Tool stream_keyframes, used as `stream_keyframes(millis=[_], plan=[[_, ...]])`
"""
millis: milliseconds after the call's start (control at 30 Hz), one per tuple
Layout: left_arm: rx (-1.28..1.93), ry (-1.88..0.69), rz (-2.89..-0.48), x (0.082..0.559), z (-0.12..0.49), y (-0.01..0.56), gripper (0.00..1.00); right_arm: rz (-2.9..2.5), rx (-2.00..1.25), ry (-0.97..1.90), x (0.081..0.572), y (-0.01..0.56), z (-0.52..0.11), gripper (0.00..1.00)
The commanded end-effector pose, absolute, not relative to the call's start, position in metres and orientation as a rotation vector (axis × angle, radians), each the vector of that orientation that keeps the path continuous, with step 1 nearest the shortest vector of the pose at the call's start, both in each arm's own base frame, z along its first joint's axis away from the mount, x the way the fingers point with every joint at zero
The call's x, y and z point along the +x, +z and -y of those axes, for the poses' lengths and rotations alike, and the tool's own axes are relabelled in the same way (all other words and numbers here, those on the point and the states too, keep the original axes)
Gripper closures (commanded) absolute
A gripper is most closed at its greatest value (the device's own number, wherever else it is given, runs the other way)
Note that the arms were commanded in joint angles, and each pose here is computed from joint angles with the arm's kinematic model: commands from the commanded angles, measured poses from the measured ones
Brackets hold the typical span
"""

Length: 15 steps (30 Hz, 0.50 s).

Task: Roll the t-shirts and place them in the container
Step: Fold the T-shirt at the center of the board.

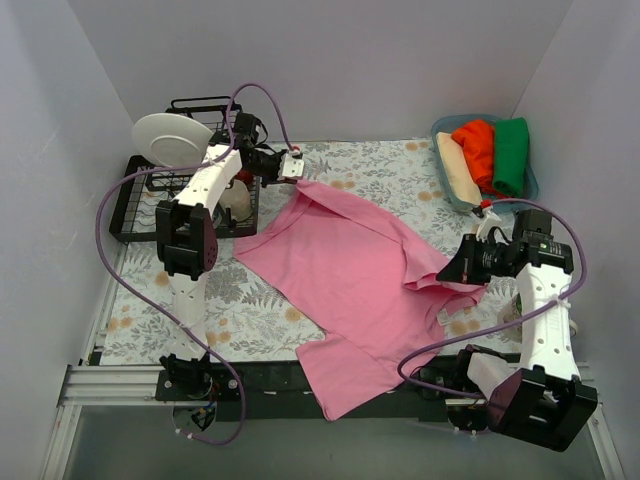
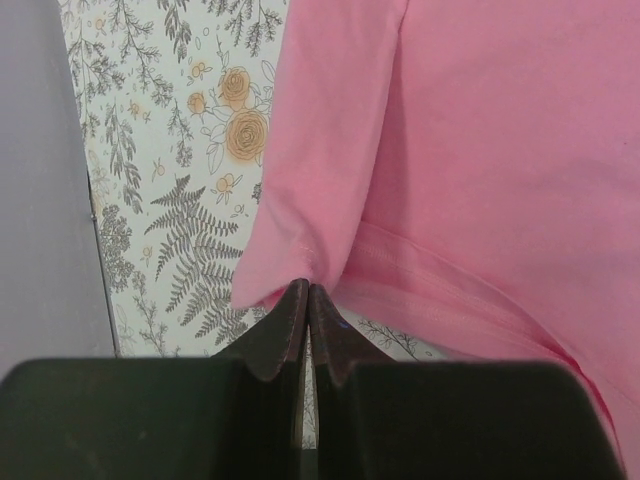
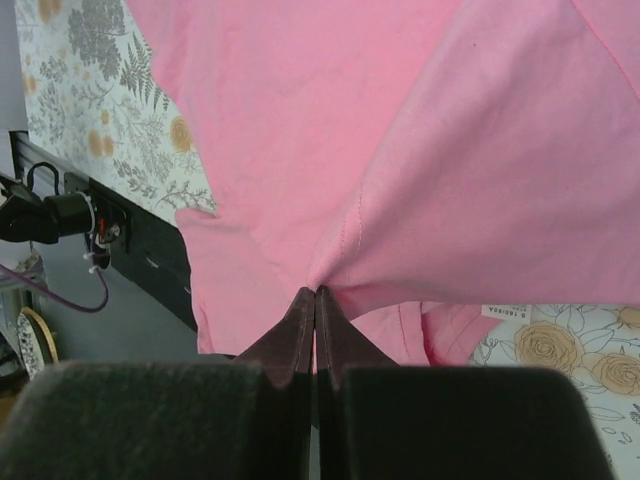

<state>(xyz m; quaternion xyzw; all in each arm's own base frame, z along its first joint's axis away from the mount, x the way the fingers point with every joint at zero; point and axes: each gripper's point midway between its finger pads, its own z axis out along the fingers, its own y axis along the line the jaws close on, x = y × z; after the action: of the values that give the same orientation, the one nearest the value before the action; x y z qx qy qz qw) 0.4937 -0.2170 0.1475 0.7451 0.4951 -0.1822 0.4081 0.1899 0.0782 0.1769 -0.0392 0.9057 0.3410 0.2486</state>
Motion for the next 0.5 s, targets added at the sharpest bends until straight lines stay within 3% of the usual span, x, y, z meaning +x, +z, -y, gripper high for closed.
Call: stream_keyframes(millis=[0,467], plan=[[1.800,-0.363,-1.277,0.507,0.188,0.181,1.00,-2.533,-0.083,0.901,0.177,0.173,-0.078,0.99],[1.743,-0.322,-1.397,0.527,0.184,0.167,1.00,-2.822,0.098,0.795,0.181,0.119,-0.061,0.99]])
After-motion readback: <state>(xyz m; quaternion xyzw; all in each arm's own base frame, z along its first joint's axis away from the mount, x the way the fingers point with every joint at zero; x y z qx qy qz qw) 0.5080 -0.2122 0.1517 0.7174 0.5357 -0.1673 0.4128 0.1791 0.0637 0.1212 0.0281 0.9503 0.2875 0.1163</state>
